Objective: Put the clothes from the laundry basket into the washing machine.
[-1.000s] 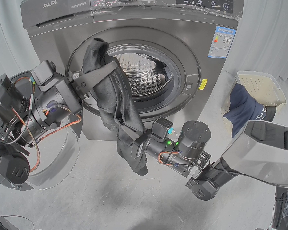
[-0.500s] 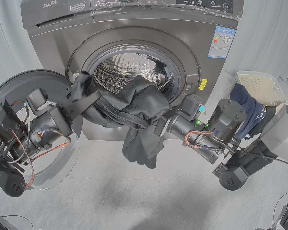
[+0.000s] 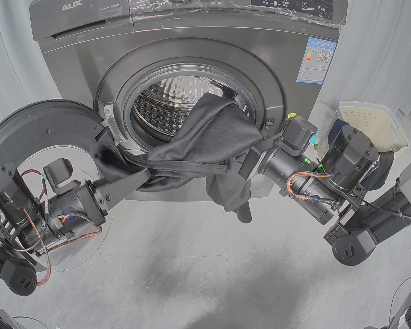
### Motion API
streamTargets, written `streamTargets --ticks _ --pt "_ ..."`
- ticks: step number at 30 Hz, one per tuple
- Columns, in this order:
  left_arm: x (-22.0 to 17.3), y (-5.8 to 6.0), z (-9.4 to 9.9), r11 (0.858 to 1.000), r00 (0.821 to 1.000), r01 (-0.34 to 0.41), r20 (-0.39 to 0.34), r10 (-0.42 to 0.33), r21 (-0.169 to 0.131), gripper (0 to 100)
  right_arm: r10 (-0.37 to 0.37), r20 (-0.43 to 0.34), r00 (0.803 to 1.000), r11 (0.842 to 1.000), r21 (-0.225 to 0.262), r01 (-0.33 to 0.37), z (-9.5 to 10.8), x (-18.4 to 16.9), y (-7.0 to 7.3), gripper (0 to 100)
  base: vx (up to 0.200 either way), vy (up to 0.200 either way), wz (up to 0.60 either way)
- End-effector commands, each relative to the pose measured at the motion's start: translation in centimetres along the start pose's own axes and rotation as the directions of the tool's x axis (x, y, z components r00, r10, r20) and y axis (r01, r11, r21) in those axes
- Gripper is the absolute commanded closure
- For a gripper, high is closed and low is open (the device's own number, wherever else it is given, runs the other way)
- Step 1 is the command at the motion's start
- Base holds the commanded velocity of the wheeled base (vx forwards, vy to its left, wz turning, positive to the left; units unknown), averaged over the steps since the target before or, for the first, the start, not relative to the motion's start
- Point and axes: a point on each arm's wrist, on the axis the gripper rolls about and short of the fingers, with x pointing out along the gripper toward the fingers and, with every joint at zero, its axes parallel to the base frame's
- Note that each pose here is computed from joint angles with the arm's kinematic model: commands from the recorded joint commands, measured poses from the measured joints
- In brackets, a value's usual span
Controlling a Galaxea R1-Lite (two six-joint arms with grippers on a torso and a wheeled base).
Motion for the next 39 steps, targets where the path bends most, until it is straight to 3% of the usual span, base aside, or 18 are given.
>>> streamTargets --ticks 1,4,10,15,18,20,23,27,32,39 --pt "-0.6 0.1 -1.5 0.999 0.998 -0.028 -0.051 0.027 -0.033 0 -0.024 0.021 1.0 1.0 -0.01 0.024 0.7 0.4 -0.9 100 0.0 0.0 0.0" --pt "-1.3 0.1 -2.5 0.999 0.995 -0.045 -0.09 0.043 -0.025 0 -0.03 0.03 0.999 0.999 -0.013 0.03 0.9 0.6 -1.3 100 0.0 0.0 0.0" --pt "-0.9 1.1 -3.7 0.996 0.988 -0.065 -0.14 0.073 0.062 0 -0.003 -0.001 1.0 1.0 0.0 0.003 0.1 0.5 -0.1 100 0.0 0.0 0.0" --pt "2.0 1.0 -4.3 0.993 0.988 0.007 -0.152 0.011 0.114 0 0.024 -0.045 0.999 1.0 0.014 -0.023 -1.3 0.7 1.0 100 0.0 0.0 0.0" --pt "3.7 1.1 -4.8 0.989 0.988 0.015 -0.153 0.008 0.145 0 0.035 -0.054 0.998 0.999 0.018 -0.034 -1.8 0.9 1.4 100 0.0 0.0 0.0" --pt "5.5 1.9 -5.7 0.982 0.988 0.002 -0.153 0.028 0.19 0 0.046 -0.061 0.997 0.999 0.023 -0.044 -2.2 1.1 1.8 100 0.0 0.0 0.0" --pt "6.9 2.4 -6.5 0.975 0.988 0.017 -0.152 0.017 0.224 0 0.055 -0.062 0.997 0.998 0.026 -0.053 -2.5 1.3 2.1 100 0.0 0.0 0.0" --pt "8.7 2.9 -7.7 0.973 0.988 0.041 -0.155 -0.005 0.229 0 0.069 -0.064 0.996 0.997 0.03 -0.067 -2.9 1.7 2.6 100 0.0 0.0 0.0" --pt "10.9 5.0 -8.7 0.965 0.989 0.026 -0.147 0.013 0.262 0 0.099 -0.062 0.993 0.994 0.042 -0.096 -2.9 1.7 3.8 100 0.0 0.0 0.0" --pt "13.8 6.9 -8.7 0.951 0.994 -0.079 -0.05 0.098 0.3 0 0.115 -0.079 0.99 0.992 0.053 -0.111 -3.3 1.2 4.8 100 0.0 0.0 0.0"
